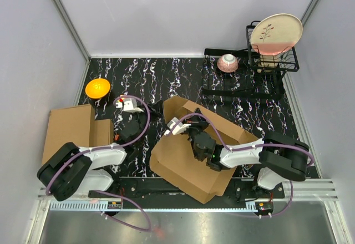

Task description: Fold the paper box

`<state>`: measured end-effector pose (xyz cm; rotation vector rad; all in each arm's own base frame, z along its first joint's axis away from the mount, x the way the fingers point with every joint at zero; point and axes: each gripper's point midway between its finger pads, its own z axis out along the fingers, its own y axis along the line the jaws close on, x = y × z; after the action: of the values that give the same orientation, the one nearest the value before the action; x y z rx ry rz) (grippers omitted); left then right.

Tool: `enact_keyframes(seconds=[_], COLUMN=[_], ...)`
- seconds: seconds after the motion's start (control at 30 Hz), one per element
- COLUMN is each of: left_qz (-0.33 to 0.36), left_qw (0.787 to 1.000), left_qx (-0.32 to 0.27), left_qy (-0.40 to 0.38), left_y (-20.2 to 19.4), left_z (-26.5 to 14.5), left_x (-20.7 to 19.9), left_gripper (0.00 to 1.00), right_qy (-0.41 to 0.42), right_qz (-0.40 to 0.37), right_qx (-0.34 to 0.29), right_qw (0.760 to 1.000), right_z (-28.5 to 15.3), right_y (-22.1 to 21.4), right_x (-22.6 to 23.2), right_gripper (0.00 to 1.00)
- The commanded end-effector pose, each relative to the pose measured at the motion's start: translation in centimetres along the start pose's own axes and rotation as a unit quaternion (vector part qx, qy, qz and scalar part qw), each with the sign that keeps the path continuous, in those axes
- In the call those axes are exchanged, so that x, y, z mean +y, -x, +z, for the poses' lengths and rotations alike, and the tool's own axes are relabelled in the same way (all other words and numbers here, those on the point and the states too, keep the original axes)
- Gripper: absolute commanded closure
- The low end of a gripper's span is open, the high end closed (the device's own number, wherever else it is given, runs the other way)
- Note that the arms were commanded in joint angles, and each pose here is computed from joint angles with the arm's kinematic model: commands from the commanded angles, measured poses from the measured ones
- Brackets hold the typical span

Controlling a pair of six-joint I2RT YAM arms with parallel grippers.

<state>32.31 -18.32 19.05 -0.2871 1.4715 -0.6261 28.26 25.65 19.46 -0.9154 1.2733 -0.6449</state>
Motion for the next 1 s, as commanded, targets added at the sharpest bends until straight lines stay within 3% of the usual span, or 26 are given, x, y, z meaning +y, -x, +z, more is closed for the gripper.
enact_keyframes(seconds=[0.0, 0.4, 0.57, 0.8, 0.97], left_qz=[-0.054, -0.052, -0.047, -0.043, -0.055], left_qw=[0.996, 0.996, 0.996, 0.994, 0.992], left_qx=[-0.026, 0.011, 0.011, 0.031, 0.031], left_qy=[-0.060, -0.071, -0.069, -0.097, -0.108], left_y=[1.6, -1.9, -2.3, -3.1, -2.9], left_z=[0.7, 1.0, 1.2, 0.9, -0.2], left_x=[-2.7, -2.2, -2.0, -2.9, -3.2], left_gripper=[0.32, 0.33, 0.56, 0.69, 0.93], right_qy=[-0.004, -0.001, 0.001, 0.002, 0.002], right_qz=[0.003, 0.004, 0.007, 0.009, 0.009], right_qx=[0.031, 0.027, 0.026, 0.025, 0.024], right_qw=[1.000, 1.000, 1.000, 1.000, 1.000], right_z=[-0.7, -0.8, -0.7, -0.7, -0.7], right_y=[-2.1, -1.8, -1.8, -1.7, -1.7], right_x=[0.9, 1.2, 1.3, 1.4, 1.4], right_gripper=[1.00, 1.00, 1.00, 1.00, 1.00])
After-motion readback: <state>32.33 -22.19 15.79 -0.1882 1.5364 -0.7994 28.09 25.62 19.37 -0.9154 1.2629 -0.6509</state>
